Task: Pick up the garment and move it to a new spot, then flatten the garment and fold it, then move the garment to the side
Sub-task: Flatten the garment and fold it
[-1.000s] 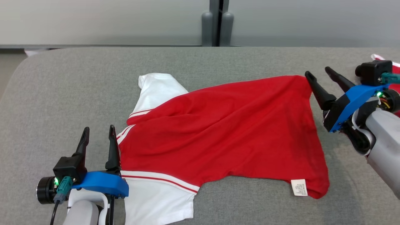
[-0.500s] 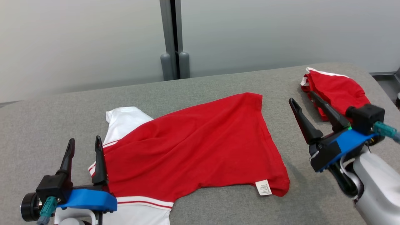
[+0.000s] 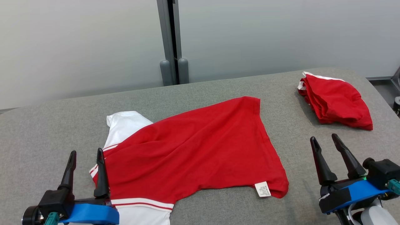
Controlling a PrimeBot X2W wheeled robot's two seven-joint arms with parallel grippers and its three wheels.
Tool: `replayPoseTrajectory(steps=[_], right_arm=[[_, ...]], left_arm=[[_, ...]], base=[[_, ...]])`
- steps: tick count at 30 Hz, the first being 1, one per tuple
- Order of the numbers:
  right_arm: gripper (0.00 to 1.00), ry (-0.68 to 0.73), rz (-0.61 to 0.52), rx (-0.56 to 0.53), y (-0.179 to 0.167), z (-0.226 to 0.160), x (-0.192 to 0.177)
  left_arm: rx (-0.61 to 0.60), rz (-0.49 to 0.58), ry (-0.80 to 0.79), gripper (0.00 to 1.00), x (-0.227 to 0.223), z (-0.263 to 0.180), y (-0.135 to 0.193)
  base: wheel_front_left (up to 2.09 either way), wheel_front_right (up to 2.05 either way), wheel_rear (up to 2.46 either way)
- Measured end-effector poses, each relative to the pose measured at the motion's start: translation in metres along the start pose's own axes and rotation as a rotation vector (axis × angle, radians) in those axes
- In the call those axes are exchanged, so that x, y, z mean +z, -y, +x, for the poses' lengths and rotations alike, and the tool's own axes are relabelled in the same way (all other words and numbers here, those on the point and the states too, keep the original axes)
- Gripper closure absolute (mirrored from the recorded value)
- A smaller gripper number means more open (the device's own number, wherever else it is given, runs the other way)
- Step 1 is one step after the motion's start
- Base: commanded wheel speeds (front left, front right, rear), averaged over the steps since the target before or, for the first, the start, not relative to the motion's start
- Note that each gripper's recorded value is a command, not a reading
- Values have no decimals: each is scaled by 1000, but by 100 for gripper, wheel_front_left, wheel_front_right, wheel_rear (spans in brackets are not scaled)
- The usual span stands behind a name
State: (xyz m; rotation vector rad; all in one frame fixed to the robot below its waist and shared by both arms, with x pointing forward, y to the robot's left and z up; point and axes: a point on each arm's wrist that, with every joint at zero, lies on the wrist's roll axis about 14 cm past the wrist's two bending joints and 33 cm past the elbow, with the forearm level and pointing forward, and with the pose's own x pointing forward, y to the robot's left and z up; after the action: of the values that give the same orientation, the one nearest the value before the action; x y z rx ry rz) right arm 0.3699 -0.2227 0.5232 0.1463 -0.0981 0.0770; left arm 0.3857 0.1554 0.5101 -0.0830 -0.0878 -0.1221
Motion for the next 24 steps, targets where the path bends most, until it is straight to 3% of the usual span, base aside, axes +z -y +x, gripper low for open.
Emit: replayPoseTrajectory(steps=[9,15,18,20,24], right_arm=[[0,4,-18,5,-3,3,0],[0,21,-29,-64,20,2,6],[0,-141,-3,-73,24,-11,-35],[0,-321,23,-39,17,-22,-71],[0,-512,80,1,2,-39,-108]], left_arm=[[-2,-7,-13,0,-4,-2,0],[-1,-94,-120,0,-28,-10,4],[-2,-102,-197,0,-36,-12,2],[-10,-134,-359,0,-60,-24,3],[-26,-150,-573,0,-91,-50,5]], base=[[0,0,0],[0,0,0],[0,0,0],[0,0,0],[0,0,0]])
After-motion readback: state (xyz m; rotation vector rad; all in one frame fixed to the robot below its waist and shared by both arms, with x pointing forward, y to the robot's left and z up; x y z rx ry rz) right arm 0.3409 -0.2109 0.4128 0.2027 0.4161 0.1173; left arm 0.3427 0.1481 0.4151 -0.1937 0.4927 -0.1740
